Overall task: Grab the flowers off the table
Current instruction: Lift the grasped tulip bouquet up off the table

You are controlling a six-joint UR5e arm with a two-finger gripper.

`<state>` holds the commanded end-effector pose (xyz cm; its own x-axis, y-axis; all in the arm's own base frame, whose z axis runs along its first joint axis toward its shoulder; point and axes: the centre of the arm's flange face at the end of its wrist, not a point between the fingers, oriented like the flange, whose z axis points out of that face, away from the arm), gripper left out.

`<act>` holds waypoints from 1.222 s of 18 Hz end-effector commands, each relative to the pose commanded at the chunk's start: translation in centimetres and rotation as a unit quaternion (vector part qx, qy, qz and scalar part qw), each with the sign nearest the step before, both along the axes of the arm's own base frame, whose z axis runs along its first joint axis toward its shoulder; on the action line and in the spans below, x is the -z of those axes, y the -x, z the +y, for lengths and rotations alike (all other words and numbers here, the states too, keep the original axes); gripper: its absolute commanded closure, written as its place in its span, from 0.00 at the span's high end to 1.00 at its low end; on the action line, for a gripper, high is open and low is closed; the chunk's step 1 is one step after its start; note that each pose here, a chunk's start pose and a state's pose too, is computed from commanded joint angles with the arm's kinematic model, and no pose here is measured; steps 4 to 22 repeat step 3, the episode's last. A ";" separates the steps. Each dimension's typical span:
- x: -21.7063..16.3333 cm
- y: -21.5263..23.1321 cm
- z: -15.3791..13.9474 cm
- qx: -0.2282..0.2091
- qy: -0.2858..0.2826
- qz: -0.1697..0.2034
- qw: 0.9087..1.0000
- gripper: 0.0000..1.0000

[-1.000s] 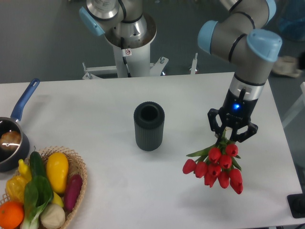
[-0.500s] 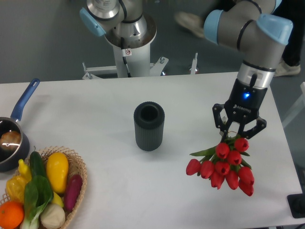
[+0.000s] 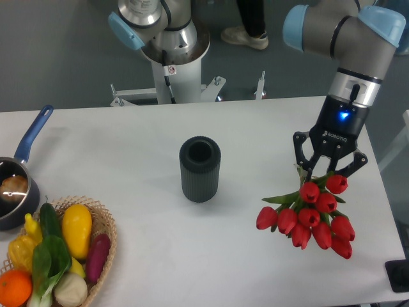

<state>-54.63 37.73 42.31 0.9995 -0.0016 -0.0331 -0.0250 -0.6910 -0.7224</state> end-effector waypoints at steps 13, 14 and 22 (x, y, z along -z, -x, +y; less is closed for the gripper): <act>-0.1 0.1 -0.3 -0.002 -0.001 0.001 1.000 0.34; -0.1 0.1 -0.3 -0.002 -0.001 0.001 1.000 0.34; -0.1 0.1 -0.3 -0.002 -0.001 0.001 1.000 0.34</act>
